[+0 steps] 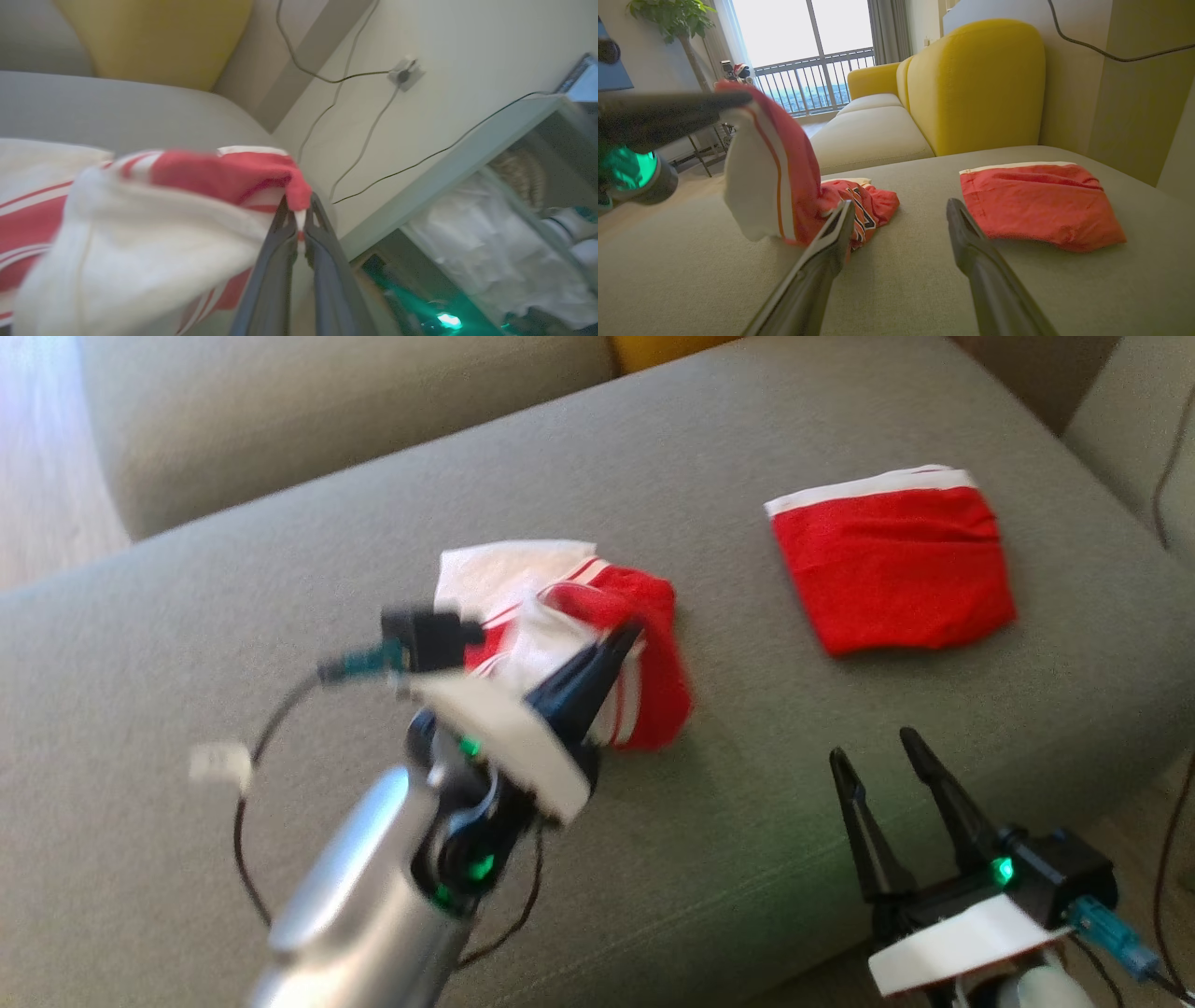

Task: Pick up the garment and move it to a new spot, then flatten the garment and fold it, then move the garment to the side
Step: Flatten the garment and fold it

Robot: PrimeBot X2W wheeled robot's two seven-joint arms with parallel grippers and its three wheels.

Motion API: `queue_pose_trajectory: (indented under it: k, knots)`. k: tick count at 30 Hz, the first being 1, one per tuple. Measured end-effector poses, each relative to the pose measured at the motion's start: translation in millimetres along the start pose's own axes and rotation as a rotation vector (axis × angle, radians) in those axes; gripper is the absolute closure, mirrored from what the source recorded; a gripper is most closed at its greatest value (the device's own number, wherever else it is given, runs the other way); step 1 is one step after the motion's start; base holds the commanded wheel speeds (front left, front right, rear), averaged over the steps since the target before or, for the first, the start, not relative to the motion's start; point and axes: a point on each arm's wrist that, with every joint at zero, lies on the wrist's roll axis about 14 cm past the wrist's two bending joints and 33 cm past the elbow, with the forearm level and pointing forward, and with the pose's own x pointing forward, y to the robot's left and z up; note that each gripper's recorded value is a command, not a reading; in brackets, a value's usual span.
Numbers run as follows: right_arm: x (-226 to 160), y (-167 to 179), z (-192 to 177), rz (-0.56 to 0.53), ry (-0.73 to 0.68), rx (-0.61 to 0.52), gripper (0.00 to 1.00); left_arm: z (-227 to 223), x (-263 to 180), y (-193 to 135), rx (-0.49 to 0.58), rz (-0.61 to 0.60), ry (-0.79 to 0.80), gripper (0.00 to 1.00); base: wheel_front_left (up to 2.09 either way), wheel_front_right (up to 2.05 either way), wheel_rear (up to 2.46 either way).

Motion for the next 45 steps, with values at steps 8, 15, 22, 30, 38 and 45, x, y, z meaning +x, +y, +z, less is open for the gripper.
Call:
queue_pose_trajectory:
  k: [8,15,22,30,38,45]
  knots:
    - [-21,-17,15,-0.061,-0.051,0.002,0.00,101,37,-124,0.013,-0.252,-0.099,1.00,0.00,0.00,0.00]
    - [-33,-28,23,-0.099,-0.080,0.002,0.00,201,57,-182,0.153,-0.293,-0.367,1.00,0.00,0.00,0.00]
    - [-26,-22,22,-0.075,-0.077,0.001,0.00,243,59,-127,0.139,-0.118,-0.489,1.00,0.00,0.00,0.00]
    - [-16,-7,7,-0.027,-0.025,0.005,0.00,175,17,56,0.074,0.284,-0.389,1.00,0.00,0.00,0.00]
    - [2,11,-18,0.033,0.058,0.005,0.00,120,-73,193,0.094,0.597,-0.318,1.00,0.00,0.00,0.00]
    - [18,39,-39,0.114,0.121,0.040,0.00,113,-111,232,0.208,0.689,-0.260,1.00,0.00,0.00,0.00]
